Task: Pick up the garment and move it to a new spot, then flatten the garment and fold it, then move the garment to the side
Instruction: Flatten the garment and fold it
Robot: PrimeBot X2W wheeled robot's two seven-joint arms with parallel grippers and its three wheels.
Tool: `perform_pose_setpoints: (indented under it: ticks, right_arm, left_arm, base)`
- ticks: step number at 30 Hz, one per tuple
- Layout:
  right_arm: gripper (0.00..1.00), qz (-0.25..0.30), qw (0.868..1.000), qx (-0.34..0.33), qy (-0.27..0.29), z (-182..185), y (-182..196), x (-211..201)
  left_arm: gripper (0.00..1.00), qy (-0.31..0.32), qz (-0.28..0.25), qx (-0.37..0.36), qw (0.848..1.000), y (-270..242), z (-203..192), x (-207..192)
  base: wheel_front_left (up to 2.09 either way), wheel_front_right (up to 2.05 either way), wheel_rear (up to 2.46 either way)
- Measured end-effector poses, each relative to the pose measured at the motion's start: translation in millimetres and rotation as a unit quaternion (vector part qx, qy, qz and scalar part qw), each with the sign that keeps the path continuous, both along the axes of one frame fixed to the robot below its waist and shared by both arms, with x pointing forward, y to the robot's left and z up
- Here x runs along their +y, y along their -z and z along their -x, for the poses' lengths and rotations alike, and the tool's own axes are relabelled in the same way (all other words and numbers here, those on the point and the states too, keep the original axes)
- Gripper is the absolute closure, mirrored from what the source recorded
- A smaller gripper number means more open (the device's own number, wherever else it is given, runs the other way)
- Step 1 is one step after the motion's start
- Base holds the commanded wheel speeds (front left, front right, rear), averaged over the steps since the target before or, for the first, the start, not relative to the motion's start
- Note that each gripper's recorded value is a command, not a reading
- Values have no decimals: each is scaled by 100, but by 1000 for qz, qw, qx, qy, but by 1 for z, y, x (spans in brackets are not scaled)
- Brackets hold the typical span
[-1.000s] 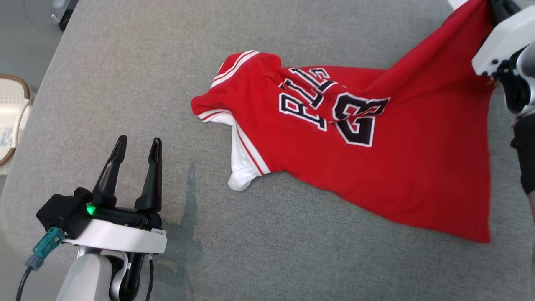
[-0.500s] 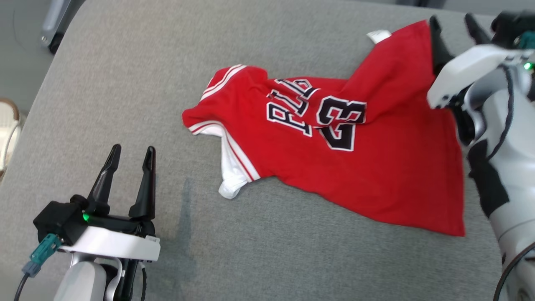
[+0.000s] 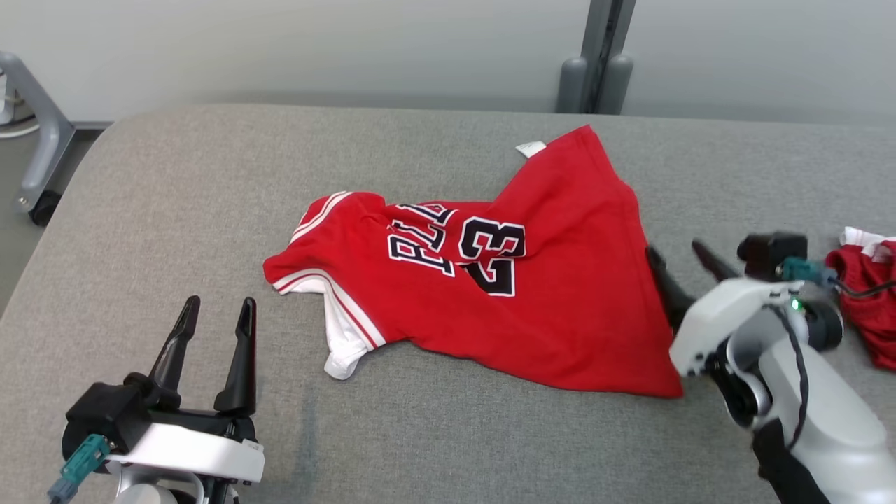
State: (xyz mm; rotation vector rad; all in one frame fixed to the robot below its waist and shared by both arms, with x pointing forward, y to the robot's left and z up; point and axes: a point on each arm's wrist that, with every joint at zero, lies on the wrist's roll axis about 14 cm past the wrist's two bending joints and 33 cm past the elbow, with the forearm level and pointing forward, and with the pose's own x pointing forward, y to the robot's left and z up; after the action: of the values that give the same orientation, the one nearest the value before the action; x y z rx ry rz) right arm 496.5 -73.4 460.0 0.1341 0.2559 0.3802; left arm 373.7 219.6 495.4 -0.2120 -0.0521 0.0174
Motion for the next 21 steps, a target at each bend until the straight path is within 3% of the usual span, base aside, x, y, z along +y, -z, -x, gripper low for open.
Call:
perform_pose_setpoints:
  ticks: [5,8,13,17,18,20,21]
  right_arm:
    - [0,4,994,105,-2,41,37,-16]
    - [0,8,985,173,-13,63,59,-16]
    - [0,14,968,251,-20,87,85,-17]
    - [0,9,961,275,-35,94,87,-5]
    - [27,5,961,275,-39,96,86,-1]
    - [100,3,961,273,-44,98,84,3]
    - [100,2,961,271,-44,98,82,4]
  left_arm:
    - [0,6,3,-9,1000,-5,5,-6]
    - [0,4,4,-11,1000,-7,7,-5]
    - [0,-1,6,-10,1000,-6,9,-4]
    - [0,-5,9,-9,1000,-6,11,-3]
    - [0,-5,9,-10,1000,-6,11,-3]
    - [0,-6,10,-9,1000,-6,12,-3]
    - [0,-6,10,-9,1000,-6,12,-3]
  base:
    - [0,0,0]
    - [0,0,0]
    - [0,0,0]
    - [0,0,0]
    - [0,0,0]
    - [0,0,0]
    - [0,0,0]
